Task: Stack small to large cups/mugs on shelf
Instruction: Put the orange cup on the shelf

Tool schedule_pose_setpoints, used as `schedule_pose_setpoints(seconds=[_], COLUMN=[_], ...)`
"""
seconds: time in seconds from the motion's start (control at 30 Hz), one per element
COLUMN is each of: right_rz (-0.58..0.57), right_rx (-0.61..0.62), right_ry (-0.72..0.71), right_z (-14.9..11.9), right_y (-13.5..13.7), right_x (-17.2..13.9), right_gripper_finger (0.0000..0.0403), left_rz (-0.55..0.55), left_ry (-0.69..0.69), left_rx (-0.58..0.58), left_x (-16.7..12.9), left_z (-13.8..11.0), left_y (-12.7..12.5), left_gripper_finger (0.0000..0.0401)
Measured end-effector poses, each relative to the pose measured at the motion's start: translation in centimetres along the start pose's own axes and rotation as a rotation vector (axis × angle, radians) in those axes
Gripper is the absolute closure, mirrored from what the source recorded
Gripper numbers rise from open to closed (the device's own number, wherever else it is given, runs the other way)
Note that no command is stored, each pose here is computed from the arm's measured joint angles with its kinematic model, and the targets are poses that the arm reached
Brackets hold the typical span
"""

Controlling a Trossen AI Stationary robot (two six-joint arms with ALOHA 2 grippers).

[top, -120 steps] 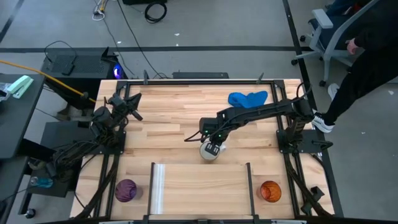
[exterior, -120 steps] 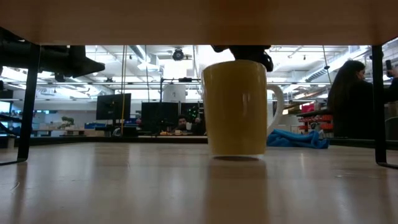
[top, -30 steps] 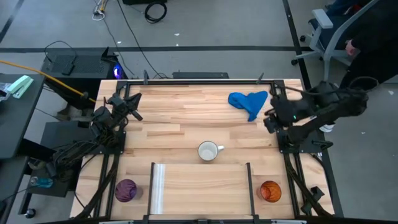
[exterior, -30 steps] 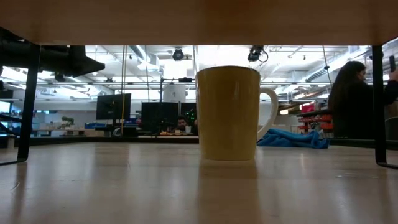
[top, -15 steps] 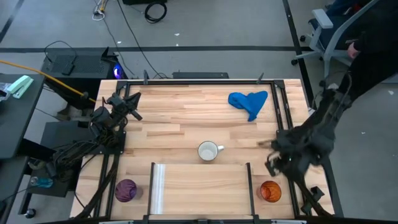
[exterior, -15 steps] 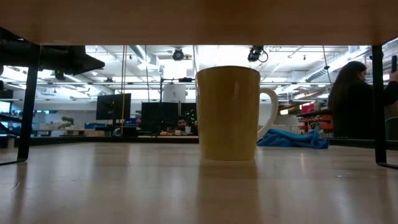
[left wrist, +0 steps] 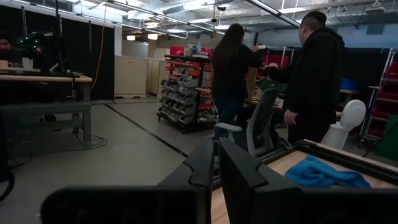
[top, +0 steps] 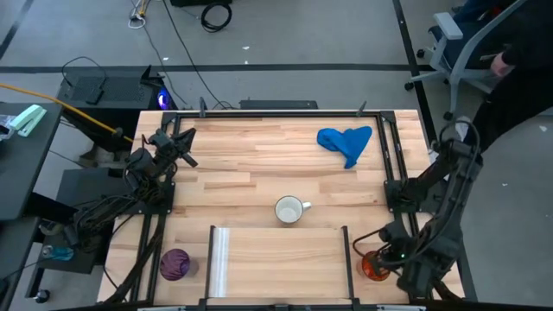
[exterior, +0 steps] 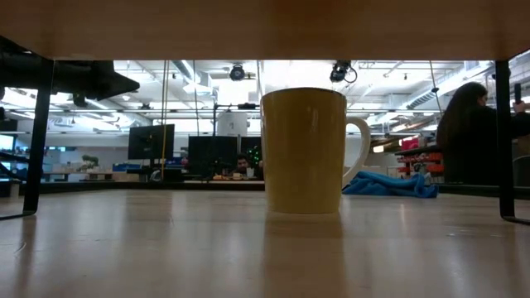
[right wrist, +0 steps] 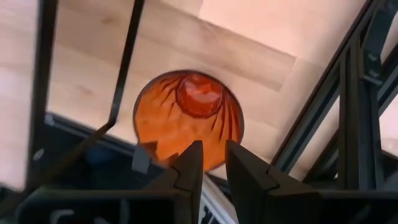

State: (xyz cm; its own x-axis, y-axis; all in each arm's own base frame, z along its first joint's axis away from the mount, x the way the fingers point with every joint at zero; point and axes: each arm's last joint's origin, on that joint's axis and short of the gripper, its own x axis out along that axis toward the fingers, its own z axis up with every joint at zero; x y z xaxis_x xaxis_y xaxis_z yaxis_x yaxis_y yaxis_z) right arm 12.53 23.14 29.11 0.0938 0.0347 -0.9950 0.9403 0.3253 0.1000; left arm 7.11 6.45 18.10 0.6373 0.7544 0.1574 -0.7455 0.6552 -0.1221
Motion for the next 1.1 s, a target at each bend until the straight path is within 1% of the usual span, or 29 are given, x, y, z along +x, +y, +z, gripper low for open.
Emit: schedule_pose_setpoints(seconds=[0.37,0.47,0.6,0.73,0.87,1.1], right_rz=[-0.104,-0.112,-0.153,-0.159,-0.164,-0.133], right_rx=[-0.010,-0.010,-0.003,-0.004,-0.008,-0.005], right_ry=[-0.064,-0.066,-0.060,-0.062,-0.060,-0.031], right_z=[-0.9,-0.9,-0.8,-0.9,-0.9,-0.9], right_y=[0.6,0.7,0.5,0.4,0.1,-0.1], right_x=[2.3,2.5,2.4,2.6,3.9,5.2], right_gripper_finger=[0.0328,0.0328,0.0328,0.0328,0.0328,0.0328], left_rz=[0.000,0.000,0.000,0.000,0.000,0.000], left_ry=[0.000,0.000,-0.001,-0.001,-0.001,-0.001], left_rx=[0.001,0.004,0.009,0.011,0.011,0.007], left_x=[0.0,0.0,0.0,0.0,0.0,0.0], left_z=[0.0,0.0,0.0,0.0,0.0,0.0], left_y=[0.0,0.0,0.0,0.0,0.0,0.0], left_gripper_finger=[0.0362,0.0361,0.0357,0.0356,0.0355,0.0357])
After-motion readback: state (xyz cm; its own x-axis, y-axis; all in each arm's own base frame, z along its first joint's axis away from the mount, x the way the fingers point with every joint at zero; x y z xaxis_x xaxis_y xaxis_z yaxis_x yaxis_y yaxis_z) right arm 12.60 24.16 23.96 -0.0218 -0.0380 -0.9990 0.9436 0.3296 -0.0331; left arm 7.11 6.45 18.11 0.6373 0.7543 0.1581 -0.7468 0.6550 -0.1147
